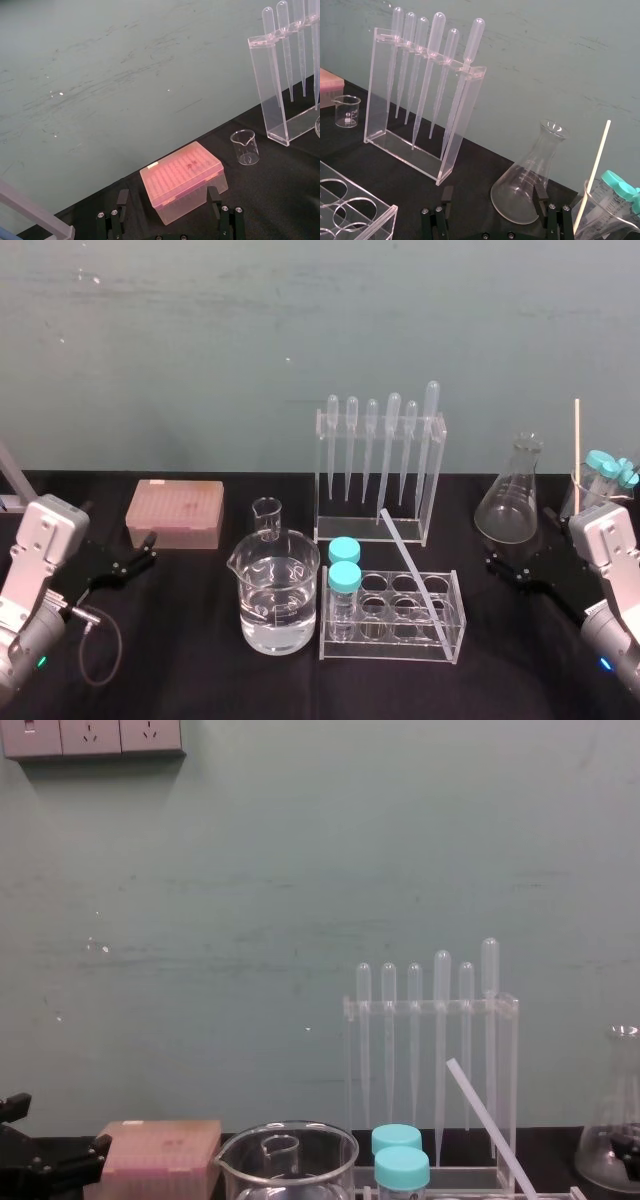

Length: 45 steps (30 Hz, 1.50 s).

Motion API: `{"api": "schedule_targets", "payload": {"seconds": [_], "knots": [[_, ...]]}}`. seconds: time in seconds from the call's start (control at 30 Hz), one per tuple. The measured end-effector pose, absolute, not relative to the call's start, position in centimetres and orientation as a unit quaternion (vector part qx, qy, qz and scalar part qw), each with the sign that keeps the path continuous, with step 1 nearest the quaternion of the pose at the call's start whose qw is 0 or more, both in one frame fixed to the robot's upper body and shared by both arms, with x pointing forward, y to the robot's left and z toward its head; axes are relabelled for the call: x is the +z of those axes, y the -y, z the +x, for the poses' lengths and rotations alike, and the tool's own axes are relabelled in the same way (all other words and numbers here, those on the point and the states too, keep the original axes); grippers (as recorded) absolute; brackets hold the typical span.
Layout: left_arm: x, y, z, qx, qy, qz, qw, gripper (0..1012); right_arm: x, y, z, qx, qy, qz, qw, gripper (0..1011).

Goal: Pick up the stirring rod with one hand, then place it down.

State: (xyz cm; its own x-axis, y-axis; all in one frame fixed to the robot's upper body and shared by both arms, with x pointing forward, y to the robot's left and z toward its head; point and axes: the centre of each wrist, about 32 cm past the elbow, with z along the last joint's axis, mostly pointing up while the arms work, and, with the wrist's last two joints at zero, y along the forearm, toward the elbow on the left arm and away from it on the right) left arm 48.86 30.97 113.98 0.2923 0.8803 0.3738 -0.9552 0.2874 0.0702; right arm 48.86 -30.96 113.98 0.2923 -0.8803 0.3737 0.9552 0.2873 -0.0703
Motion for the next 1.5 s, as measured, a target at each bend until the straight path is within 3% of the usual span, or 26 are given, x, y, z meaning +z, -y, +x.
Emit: {"api": "schedule_targets", "payload": {"seconds": [1.5], "knots": [[113.98,-30.97,48.86,0.580,0.132,0.141,0.791,1000,113.97,30.97,48.86,-0.580,0.132,-0.141,0.791,1003]]}}
